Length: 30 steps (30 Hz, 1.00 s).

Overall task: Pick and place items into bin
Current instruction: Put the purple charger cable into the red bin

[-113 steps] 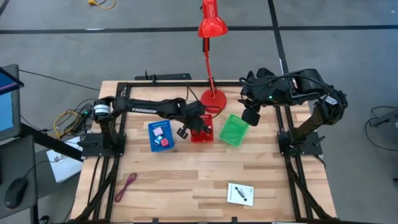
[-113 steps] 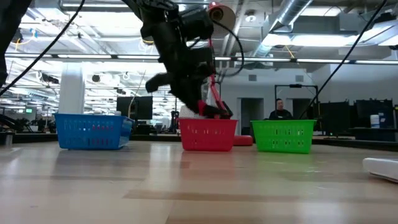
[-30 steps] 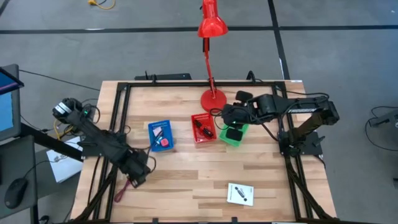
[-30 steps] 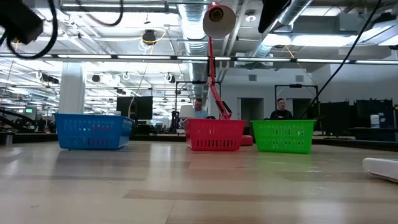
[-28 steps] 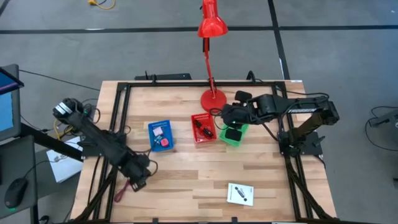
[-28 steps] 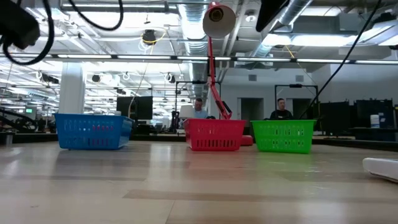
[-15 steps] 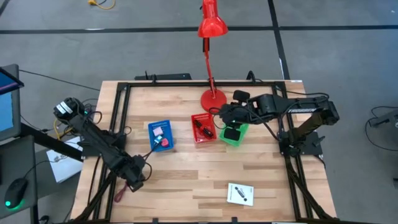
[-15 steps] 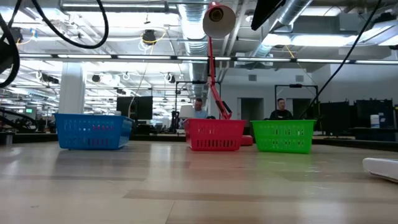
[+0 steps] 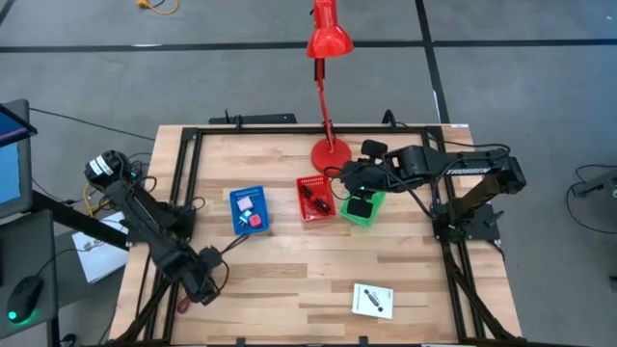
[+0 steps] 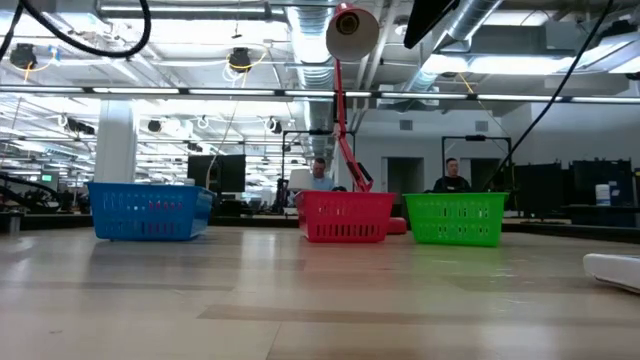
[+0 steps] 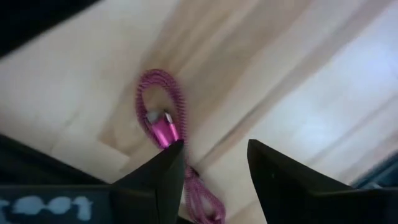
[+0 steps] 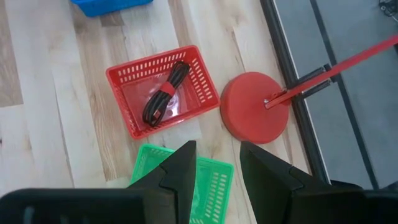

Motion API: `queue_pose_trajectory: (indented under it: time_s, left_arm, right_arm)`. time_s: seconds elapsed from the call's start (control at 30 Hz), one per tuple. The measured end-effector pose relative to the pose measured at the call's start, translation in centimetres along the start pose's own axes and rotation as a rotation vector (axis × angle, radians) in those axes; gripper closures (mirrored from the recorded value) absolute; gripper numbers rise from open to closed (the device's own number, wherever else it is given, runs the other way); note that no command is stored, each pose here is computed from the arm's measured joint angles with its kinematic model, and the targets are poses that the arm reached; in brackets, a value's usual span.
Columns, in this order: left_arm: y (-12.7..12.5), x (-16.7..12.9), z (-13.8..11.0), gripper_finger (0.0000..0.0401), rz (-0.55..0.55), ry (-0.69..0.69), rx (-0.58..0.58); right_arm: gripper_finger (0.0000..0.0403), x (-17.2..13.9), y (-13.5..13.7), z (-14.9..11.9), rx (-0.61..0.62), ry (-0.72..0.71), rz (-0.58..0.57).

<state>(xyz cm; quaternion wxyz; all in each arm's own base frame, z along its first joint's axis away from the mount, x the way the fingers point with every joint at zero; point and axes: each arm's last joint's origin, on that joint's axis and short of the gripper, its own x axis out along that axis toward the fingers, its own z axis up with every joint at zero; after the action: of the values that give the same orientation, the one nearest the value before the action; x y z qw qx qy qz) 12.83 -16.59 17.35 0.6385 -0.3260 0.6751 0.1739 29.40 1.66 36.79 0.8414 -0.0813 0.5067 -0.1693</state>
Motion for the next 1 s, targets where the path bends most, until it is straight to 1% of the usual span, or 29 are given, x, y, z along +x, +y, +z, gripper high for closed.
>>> queue_pose_trajectory:
  time_s: [0.07,0.17,0.33,0.4,0.57,0.67,0.73,0.8,0.87,0.97,1.0]
  left_arm:
    - [0.0,0.1,-0.3,0.0238,0.003,0.007,-0.006]
    - [0.0,0.7,-0.7,0.0238,0.042,0.015,-0.019]
    - [-0.4,2.5,-1.1,0.0238,0.108,0.070,-0.020]
    - [-0.7,3.3,-1.2,0.0238,0.113,0.089,-0.001]
    - [-0.9,4.7,-1.2,0.0238,0.166,0.114,0.004]
    - [-1.1,5.0,-1.1,0.0244,0.148,0.098,0.061]
    - [-1.4,4.8,-0.9,0.0256,0.135,0.073,0.102]
    - [-1.8,4.3,-0.8,0.0278,0.135,0.047,0.156]
    - [-2.0,3.9,-0.5,0.0309,0.152,-0.021,0.178]
    - [-2.8,3.0,0.1,0.0370,0.125,-0.109,0.193]
    - [-3.2,2.6,0.3,0.0383,0.109,-0.123,0.203]
  right_arm:
    - [0.0285,0.0,0.0,0.0,0.000,0.000,0.000]
    - [0.0285,0.0,0.0,0.0,0.001,-0.001,0.000]
    - [0.0285,0.0,0.0,0.2,0.007,-0.015,0.003]
    - [0.0285,0.0,0.0,0.2,0.007,-0.015,0.003]
    - [0.0285,0.0,0.0,0.2,0.008,-0.015,0.004]
    - [0.0285,0.0,0.0,0.2,0.008,-0.016,0.004]
    - [0.0285,0.0,0.0,0.2,0.008,-0.016,0.004]
    - [0.0285,0.0,0.0,0.2,0.008,-0.016,0.004]
    - [0.0285,0.0,0.0,0.2,0.008,-0.016,0.004]
    - [0.0285,0.0,0.0,0.2,0.008,-0.017,0.004]
    - [0.0285,0.0,0.0,0.2,0.009,-0.018,0.004]
